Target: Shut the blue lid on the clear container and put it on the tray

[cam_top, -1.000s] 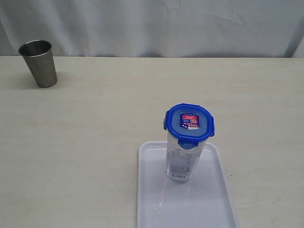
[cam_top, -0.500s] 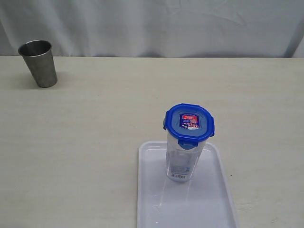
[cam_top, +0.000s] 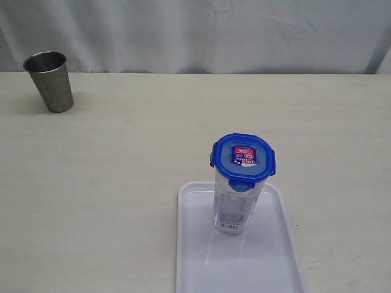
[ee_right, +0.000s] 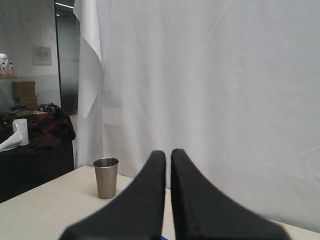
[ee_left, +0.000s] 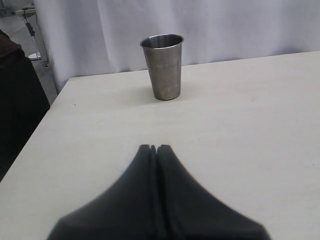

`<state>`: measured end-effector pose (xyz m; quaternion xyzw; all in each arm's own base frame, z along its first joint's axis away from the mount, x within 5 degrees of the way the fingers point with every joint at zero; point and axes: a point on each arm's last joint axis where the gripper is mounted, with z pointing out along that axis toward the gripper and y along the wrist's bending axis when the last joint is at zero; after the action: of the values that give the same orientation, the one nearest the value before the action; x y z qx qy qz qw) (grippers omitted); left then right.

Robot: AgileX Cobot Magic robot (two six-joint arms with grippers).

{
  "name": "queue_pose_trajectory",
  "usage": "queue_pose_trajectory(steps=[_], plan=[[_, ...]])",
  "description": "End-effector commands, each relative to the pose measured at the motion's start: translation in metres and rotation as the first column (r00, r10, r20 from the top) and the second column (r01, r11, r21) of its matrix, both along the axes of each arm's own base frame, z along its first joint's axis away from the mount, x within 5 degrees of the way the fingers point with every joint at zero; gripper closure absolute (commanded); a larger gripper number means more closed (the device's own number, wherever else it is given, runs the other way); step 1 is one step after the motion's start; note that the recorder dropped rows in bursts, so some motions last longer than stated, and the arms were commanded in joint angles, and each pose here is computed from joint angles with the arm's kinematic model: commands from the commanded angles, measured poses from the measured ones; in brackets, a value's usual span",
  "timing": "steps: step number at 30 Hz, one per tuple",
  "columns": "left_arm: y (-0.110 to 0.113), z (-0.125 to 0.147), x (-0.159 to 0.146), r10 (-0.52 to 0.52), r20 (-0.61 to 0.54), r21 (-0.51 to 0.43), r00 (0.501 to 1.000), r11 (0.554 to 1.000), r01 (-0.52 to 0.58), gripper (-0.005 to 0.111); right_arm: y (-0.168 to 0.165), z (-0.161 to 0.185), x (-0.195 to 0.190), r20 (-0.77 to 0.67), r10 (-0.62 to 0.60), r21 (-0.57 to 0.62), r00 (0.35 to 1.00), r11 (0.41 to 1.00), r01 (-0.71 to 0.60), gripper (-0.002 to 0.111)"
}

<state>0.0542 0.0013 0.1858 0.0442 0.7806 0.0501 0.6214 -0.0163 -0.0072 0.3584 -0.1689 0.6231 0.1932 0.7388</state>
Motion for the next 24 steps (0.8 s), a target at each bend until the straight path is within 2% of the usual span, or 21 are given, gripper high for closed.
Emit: queue_pose_trajectory(steps=[1,19,24], plan=[[0.0004,-0.0004,0.0001,0.007,0.004,0.000,1.000,1.000,-0.007,0.107,0.0004,-0.0015,0.0003,-0.008,0.003,0.006,1.000,1.000,-0.003,0.104],[0.0005,-0.0004,0.0001,0.007,0.004,0.002,1.000,1.000,-0.007,0.107,0.0007,-0.0026,0.0010,-0.010,0.003,0.002,1.000,1.000,-0.003,0.104],[0.0005,-0.0004,0.0001,0.007,0.004,0.002,1.000,1.000,-0.007,0.107,0.0040,-0.0021,0.0076,0.099,-0.068,0.045,0.993,0.997,0.063,0.104]])
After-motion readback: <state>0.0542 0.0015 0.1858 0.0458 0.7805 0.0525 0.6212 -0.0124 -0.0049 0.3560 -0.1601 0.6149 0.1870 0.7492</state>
